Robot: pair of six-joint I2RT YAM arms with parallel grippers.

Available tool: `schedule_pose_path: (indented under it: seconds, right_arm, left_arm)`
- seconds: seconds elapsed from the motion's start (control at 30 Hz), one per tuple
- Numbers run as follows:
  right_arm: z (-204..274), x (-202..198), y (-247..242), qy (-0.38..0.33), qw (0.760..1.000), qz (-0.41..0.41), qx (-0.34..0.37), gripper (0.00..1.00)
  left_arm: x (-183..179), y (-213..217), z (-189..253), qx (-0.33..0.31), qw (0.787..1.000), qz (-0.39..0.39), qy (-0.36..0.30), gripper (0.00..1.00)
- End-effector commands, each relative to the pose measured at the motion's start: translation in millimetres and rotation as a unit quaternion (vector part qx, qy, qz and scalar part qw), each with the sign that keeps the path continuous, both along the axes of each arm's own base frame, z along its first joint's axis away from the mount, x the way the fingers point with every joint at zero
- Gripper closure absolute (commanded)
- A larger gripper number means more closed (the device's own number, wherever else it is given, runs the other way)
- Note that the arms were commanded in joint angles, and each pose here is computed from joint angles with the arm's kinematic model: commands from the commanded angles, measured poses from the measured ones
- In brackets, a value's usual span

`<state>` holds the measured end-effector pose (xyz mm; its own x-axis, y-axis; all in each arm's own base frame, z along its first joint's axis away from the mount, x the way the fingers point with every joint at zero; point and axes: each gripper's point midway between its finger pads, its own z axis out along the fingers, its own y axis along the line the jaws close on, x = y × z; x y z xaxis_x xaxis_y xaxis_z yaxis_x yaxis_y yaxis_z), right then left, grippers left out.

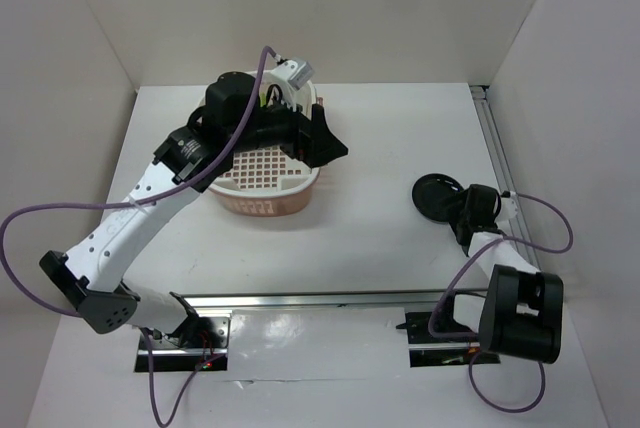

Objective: Load the plates into the dish rack

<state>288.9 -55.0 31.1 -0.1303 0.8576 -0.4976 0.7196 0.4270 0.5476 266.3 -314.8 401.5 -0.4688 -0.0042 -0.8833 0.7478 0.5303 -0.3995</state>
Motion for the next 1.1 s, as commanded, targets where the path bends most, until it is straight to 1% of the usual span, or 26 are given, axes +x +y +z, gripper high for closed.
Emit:
schedule_pose_path:
  seconds: [0.0, 0.03, 0.17, 0.2, 0.23, 0.33, 0.37, 0.43, 0.47, 0.5, 0.57, 0.6, 0.63, 0.73, 0.8, 0.87, 0.9, 0.93, 1.0, 1.03, 1.07]
  right_arm:
    - [-27.5, -12.6, -0.5, 0.053, 0.999, -0.007, 0.011, 0.23]
    - [-31.6, -15.6, 0.2, 0.062, 0.998, -0.007, 0.013, 0.24]
    - [-38.5, -22.7, -0.4, 0.087, 0.995, -0.042, 0.035, 0.39]
    - [-42.1, -26.7, 0.8, 0.103, 0.993, -0.045, 0.041, 0.51]
    - [-46.6, -30.4, 1.7, 0.114, 0.991, -0.046, 0.044, 0.54]
    - [-52.0, -33.9, -1.0, 0.129, 0.989, -0.060, 0.044, 0.58]
    - [-53.2, -36.9, -2.7, 0.134, 0.988, -0.065, 0.046, 0.64]
    - [-59.2, -40.0, -1.8, 0.145, 0.986, -0.069, 0.050, 0.70]
    - [-63.0, -42.0, -1.1, 0.152, 0.984, -0.073, 0.055, 0.78]
    - [-65.2, -43.3, -0.7, 0.156, 0.983, -0.073, 0.056, 0.83]
    - [-70.7, -46.5, 0.2, 0.167, 0.981, -0.077, 0.060, 0.86]
    - [-68.2, -42.9, -0.7, 0.163, 0.982, -0.077, 0.059, 0.89]
    - [-71.0, -44.6, -0.2, 0.168, 0.981, -0.077, 0.060, 1.00]
    - [-65.7, -35.9, -2.2, 0.162, 0.982, -0.080, 0.062, 1.00]
    - [-53.4, -23.4, 0.3, 0.142, 0.985, -0.071, 0.071, 1.00]
    - [-30.3, -8.1, 2.0, 0.104, 0.990, -0.056, 0.073, 1.00]
    - [-14.3, 4.1, 1.7, 0.078, 0.993, -0.049, 0.074, 1.00]
    - [-1.0, 11.9, 3.2, 0.057, 0.995, -0.037, 0.073, 1.00]
    - [39.4, 29.0, 0.7, 0.000, 0.998, -0.026, 0.062, 1.00]
    - [51.6, 32.9, -0.5, -0.017, 0.998, -0.021, 0.053, 1.00]
    - [73.1, 36.3, -1.6, -0.048, 0.998, -0.015, 0.042, 1.00]
  left_arm:
    - [-3.7, 4.8, 35.1, -0.024, 0.998, -0.003, -0.058, 0.00]
    - [-4.3, 5.3, 32.7, -0.021, 0.998, -0.003, -0.054, 0.00]
    - [2.6, 11.4, 39.7, -0.016, 0.997, 0.021, -0.070, 0.00]
    - [4.3, 12.4, 39.6, -0.015, 0.997, 0.026, -0.071, 0.00]
    - [5.5, 13.8, 43.4, -0.015, 0.996, 0.030, -0.078, 0.00]
    - [8.6, 13.3, 37.4, -0.007, 0.997, 0.034, -0.071, 0.00]
    - [8.6, 13.3, 37.4, -0.007, 0.997, 0.034, -0.071, 0.00]
    - [9.9, 10.2, 33.3, -0.005, 0.997, 0.029, -0.067, 0.00]
    - [12.1, 8.4, 29.8, -0.002, 0.998, 0.029, -0.063, 0.00]
    - [12.1, 8.4, 29.8, -0.002, 0.998, 0.029, -0.063, 0.00]
    - [12.1, 8.4, 29.8, -0.002, 0.998, 0.029, -0.063, 0.00]
    - [14.4, 6.5, 26.2, 0.001, 0.998, 0.029, -0.060, 0.00]
    - [12.3, 5.8, 30.4, -0.005, 0.998, 0.026, -0.059, 0.00]
    - [14.9, 3.7, 26.2, -0.001, 0.998, 0.026, -0.055, 0.00]
    - [18.7, 3.2, 26.4, 0.000, 0.998, 0.031, -0.056, 0.00]
    - [24.0, 0.8, 19.9, 0.008, 0.998, 0.035, -0.048, 0.00]
    - [23.8, 1.4, 25.8, 0.006, 0.998, 0.035, -0.057, 0.00]
    - [27.7, 0.2, 17.8, 0.015, 0.998, 0.039, -0.049, 0.00]
    - [32.4, -1.6, 26.8, 0.009, 0.997, 0.044, -0.057, 0.00]
    - [37.0, -5.4, 19.3, 0.017, 0.998, 0.043, -0.048, 0.00]
    - [41.8, -5.9, 18.5, 0.022, 0.997, 0.048, -0.052, 0.00]
